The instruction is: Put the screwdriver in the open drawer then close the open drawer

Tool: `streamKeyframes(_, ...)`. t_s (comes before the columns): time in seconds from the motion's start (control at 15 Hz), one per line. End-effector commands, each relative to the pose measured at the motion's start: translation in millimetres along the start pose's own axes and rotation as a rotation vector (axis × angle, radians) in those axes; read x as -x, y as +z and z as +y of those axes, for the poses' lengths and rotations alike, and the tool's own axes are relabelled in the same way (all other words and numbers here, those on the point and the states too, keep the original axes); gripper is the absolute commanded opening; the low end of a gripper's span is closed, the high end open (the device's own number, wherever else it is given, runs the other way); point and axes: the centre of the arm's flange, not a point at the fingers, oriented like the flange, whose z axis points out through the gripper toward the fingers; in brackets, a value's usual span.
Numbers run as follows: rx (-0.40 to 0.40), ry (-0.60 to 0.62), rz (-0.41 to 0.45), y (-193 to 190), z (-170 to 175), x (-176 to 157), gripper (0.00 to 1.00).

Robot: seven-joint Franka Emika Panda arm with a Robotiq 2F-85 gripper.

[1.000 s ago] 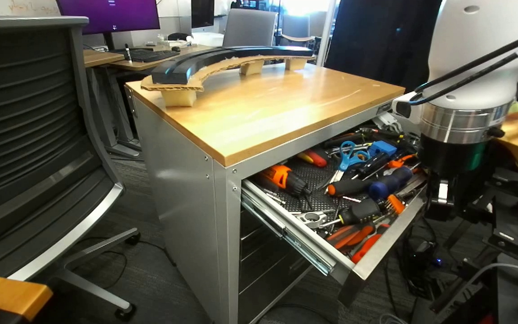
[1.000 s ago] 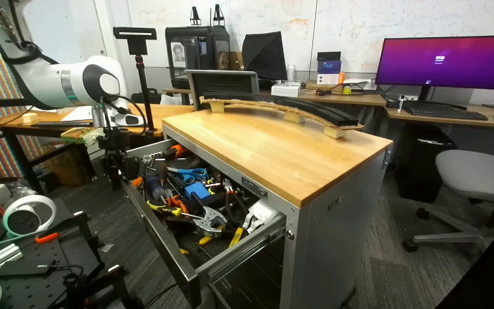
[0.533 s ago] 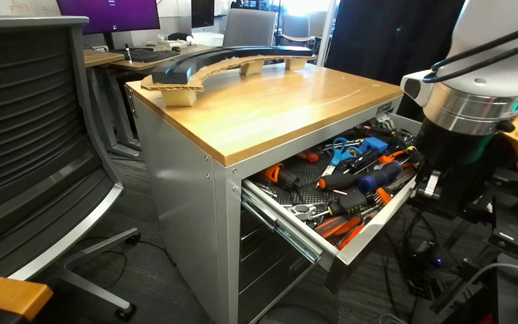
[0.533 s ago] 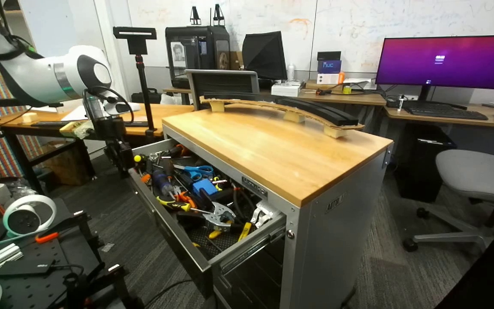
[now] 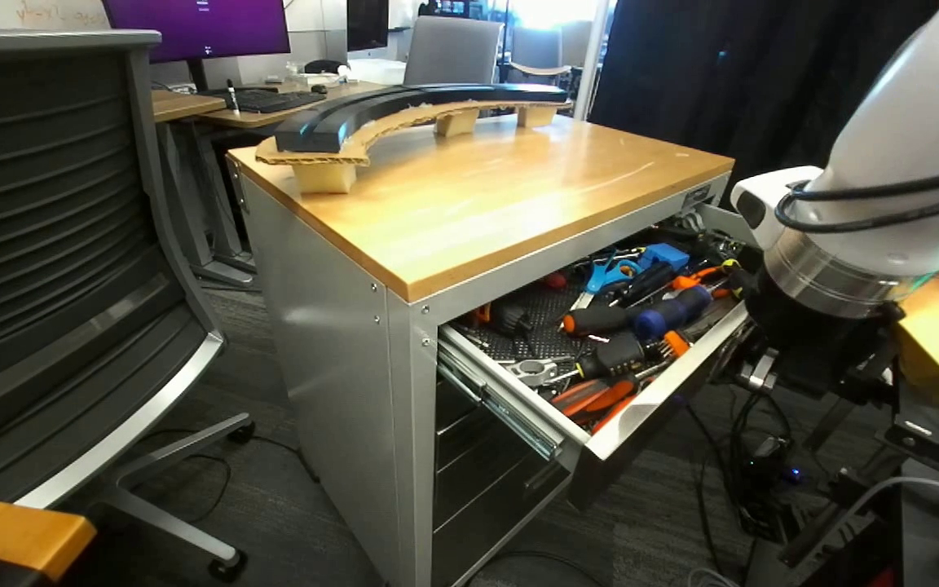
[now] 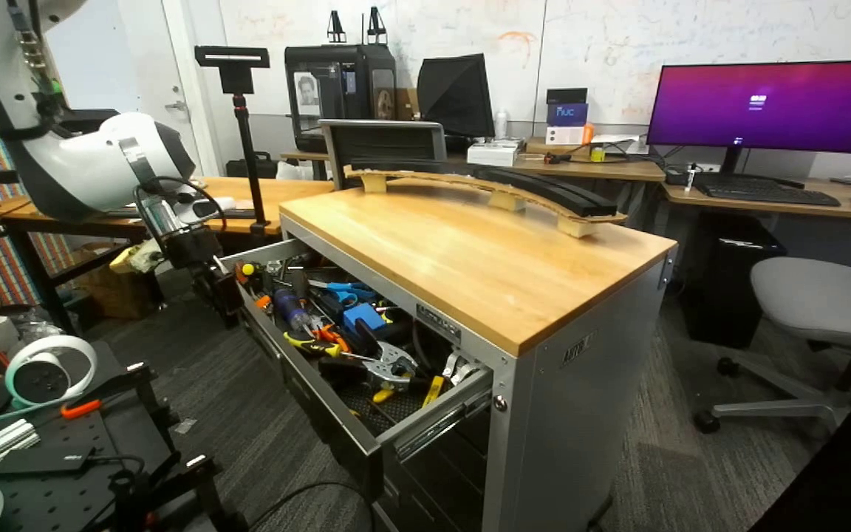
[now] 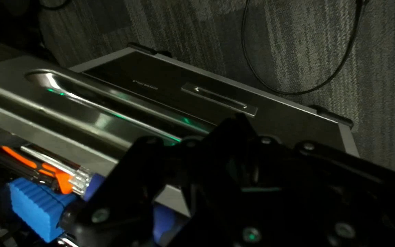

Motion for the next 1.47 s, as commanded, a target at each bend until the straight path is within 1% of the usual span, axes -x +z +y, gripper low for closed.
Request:
streamKeyframes(0.0, 0.109, -0.048, 0.153, 26.8, -33.4, 2.3, 0.06)
streamKeyframes(0.07, 0.133, -0.076, 0.201, 27.7, -42.1, -0.9, 0.06)
streamKeyframes(0.4, 0.221, -0.116, 0.442, 34.6, -76.6, -14.4, 0.06)
streamKeyframes(0.6, 0.292, -0.112, 0.559, 46.2, -85.9, -30.4, 0.06)
streamKeyframes(0.67, 0.314, -0.102, 0.586, 50.8, -87.6, -37.9, 0.06)
streamKeyframes(0.73, 0.333, -0.096, 0.601, 55.3, -89.4, -44.9, 0.06)
streamKeyframes(0.93, 0.378, -0.049, 0.612, 63.4, -93.3, -72.8, 0.06)
streamKeyframes(1.13, 0.401, -0.004, 0.619, 65.6, -96.4, -93.5, 0.06)
streamKeyframes(1.4, 0.416, 0.025, 0.600, 68.2, -96.7, -110.5, 0.06)
